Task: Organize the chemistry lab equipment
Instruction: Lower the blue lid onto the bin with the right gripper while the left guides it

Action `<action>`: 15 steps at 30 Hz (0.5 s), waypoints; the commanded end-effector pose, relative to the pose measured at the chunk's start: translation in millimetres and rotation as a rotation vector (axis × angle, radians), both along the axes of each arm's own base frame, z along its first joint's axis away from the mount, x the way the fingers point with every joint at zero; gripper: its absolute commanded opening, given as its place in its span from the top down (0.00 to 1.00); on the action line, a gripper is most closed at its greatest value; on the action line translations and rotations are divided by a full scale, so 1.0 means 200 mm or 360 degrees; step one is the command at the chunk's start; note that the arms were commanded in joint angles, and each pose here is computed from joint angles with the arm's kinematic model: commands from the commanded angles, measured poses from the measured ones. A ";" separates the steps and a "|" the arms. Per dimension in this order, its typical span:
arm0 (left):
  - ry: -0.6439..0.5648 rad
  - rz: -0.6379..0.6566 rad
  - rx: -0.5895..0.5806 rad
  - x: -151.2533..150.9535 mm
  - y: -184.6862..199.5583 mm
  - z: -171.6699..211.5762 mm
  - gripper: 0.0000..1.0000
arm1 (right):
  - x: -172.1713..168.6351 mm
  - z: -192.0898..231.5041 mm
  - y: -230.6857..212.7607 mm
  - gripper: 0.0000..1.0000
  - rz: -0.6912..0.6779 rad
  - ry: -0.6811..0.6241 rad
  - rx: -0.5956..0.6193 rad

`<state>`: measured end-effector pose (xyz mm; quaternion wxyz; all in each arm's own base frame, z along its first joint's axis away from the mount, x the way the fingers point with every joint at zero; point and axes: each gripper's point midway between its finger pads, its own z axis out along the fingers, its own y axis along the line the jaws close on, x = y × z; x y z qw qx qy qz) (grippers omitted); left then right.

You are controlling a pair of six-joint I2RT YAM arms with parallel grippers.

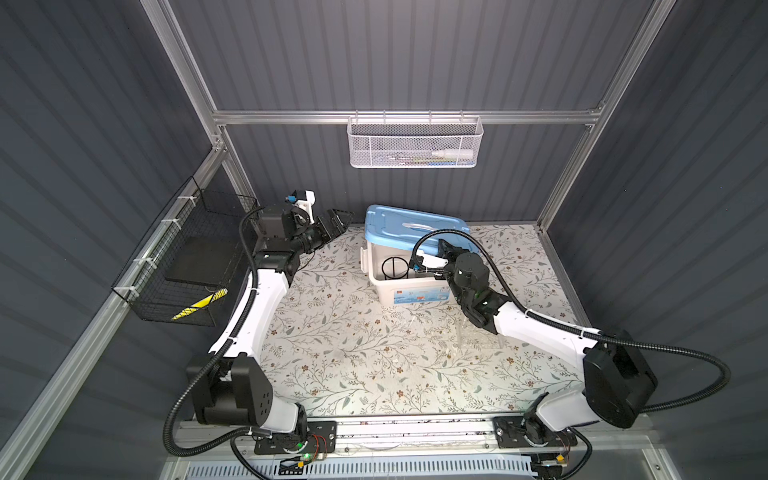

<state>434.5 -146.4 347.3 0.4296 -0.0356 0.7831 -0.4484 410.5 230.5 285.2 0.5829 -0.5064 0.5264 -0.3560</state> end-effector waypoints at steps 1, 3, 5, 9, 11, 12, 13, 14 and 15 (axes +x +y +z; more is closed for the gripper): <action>0.0009 -0.0085 -0.0003 -0.02 -0.06 0.00 0.00 | -0.01 0.11 0.03 0.85 0.0007 -0.0133 0.0078; 0.0062 -0.0115 0.0002 -0.02 -0.09 -0.06 0.00 | -0.01 0.10 0.04 0.84 0.0002 -0.0131 0.0071; 0.0112 -0.0140 0.0003 -0.02 -0.12 -0.12 0.00 | -0.01 0.08 0.05 0.84 0.0004 -0.0133 0.0054; 0.0176 -0.0158 0.0011 0.01 -0.15 -0.22 0.00 | -0.03 0.04 0.07 0.83 0.0026 -0.0122 0.0020; 0.0182 -0.0175 0.0008 0.01 -0.17 -0.24 0.01 | -0.04 0.01 0.08 0.82 0.0037 -0.0101 0.0001; 0.0187 -0.0186 0.0009 0.02 -0.19 -0.25 0.01 | -0.04 -0.01 0.08 0.82 0.0037 -0.0089 -0.0009; 0.0191 -0.0195 0.0011 0.02 -0.20 -0.26 0.02 | -0.04 -0.02 0.08 0.82 0.0037 -0.0082 -0.0015; 0.0196 -0.0205 0.0016 0.02 -0.21 -0.27 0.02 | -0.04 -0.04 0.08 0.82 0.0033 -0.0069 -0.0024; 0.0205 -0.0215 0.0019 0.02 -0.22 -0.28 0.03 | -0.04 -0.05 0.08 0.82 0.0029 -0.0063 -0.0032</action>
